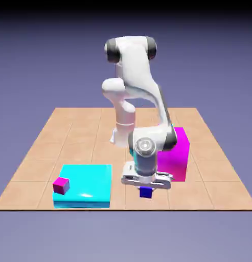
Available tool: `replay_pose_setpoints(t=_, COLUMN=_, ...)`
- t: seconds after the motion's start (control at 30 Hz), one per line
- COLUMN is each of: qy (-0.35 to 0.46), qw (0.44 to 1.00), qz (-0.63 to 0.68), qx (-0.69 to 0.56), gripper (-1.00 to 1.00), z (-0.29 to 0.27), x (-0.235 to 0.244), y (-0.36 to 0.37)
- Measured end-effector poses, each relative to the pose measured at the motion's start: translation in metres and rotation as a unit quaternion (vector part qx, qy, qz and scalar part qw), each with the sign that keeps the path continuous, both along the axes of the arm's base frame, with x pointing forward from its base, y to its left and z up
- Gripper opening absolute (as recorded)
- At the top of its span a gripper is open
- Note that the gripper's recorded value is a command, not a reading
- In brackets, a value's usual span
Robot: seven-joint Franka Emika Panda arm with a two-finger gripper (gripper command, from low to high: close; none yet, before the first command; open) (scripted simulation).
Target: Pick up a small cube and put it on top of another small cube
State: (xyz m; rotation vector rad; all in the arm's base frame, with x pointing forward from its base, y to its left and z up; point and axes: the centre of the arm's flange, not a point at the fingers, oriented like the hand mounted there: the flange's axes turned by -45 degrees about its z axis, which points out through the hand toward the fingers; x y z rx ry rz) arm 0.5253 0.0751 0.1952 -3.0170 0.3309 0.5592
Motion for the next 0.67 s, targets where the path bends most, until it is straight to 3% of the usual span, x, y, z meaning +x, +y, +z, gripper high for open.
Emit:
replay_pose_setpoints(t=0.4, qy=0.001, qw=0.991, qz=-0.13, qx=-0.007, gripper=-1.0, z=0.043, x=-0.109, y=-0.018)
replay_pose_setpoints(t=0.53, qy=0.001, qw=0.991, qz=-0.13, qx=-0.007, gripper=-1.0, z=-0.013, x=-0.121, y=-0.011)
replay_pose_setpoints(t=0.57, qy=0.001, qw=0.991, qz=-0.13, qx=-0.007, gripper=1.0, z=-0.024, x=-0.124, y=-0.01)
replay_pose_setpoints(t=0.67, qy=0.002, qw=0.991, qz=-0.13, qx=-0.008, gripper=1.0, z=-0.011, x=-0.12, y=-0.012)
